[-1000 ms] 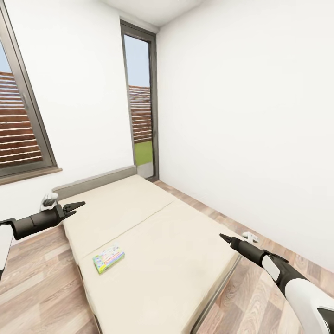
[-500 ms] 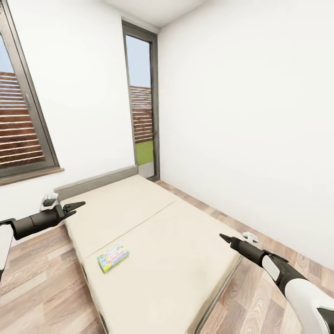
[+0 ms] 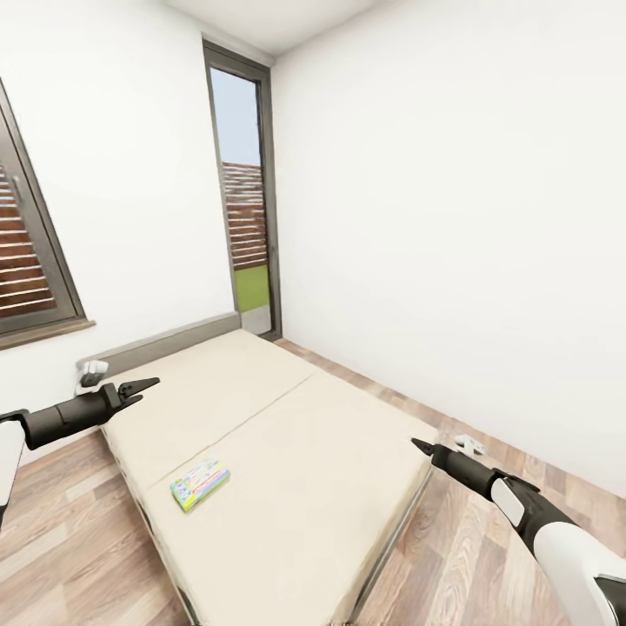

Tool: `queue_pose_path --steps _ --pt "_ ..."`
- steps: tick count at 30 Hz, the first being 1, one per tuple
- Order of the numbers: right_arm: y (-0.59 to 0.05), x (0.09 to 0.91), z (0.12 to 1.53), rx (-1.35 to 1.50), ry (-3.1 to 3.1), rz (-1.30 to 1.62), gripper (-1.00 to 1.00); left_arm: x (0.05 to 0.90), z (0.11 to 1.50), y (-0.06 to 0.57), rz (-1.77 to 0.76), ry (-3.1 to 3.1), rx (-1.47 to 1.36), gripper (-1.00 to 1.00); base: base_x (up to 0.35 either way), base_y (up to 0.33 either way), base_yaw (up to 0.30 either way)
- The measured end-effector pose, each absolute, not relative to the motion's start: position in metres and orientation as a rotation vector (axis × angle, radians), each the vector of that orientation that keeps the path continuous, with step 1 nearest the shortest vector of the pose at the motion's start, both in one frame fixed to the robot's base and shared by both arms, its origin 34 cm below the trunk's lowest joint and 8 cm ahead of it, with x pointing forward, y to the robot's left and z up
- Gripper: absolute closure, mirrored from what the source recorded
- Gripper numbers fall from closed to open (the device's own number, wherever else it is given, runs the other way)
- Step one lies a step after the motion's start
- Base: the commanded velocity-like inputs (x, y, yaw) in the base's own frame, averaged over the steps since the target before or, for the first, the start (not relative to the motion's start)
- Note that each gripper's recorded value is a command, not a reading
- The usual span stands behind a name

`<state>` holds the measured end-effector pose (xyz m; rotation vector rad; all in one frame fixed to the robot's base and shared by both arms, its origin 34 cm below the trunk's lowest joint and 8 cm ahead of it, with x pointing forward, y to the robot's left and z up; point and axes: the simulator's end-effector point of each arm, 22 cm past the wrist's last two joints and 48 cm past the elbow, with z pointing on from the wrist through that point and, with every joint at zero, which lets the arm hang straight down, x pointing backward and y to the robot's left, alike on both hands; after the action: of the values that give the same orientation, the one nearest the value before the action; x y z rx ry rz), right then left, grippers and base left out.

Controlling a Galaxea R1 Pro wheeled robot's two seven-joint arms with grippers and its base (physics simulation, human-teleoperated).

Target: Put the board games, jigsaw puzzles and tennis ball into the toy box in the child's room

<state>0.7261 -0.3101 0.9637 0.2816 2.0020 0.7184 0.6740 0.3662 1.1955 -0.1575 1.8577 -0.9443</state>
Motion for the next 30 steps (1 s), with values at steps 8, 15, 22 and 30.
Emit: queue_pose_path --steps 8,15,22,30 --pt "-0.3095 0.7261 0.9652 0.280 2.000 0.719 -1.00 0.6733 1.1968 0.3664 -0.944 1.856 -0.157 -1.00 -0.067 0.049 -0.087" --pt "-0.3095 0.7262 0.9687 0.278 1.994 0.719 -1.00 0.6721 1.2002 0.3665 -0.943 1.850 -0.154 -1.00 -0.007 0.153 -0.179" --pt "-0.3094 0.7264 0.9703 0.277 1.992 0.719 -1.00 0.6716 1.2016 0.3669 -0.943 1.847 -0.154 -1.00 -0.001 0.075 -0.065" --pt "-0.3095 0.7264 0.9734 0.275 1.987 0.720 -1.00 0.6705 1.2047 0.3668 -0.942 1.842 -0.151 -1.00 0.000 0.156 -0.115"
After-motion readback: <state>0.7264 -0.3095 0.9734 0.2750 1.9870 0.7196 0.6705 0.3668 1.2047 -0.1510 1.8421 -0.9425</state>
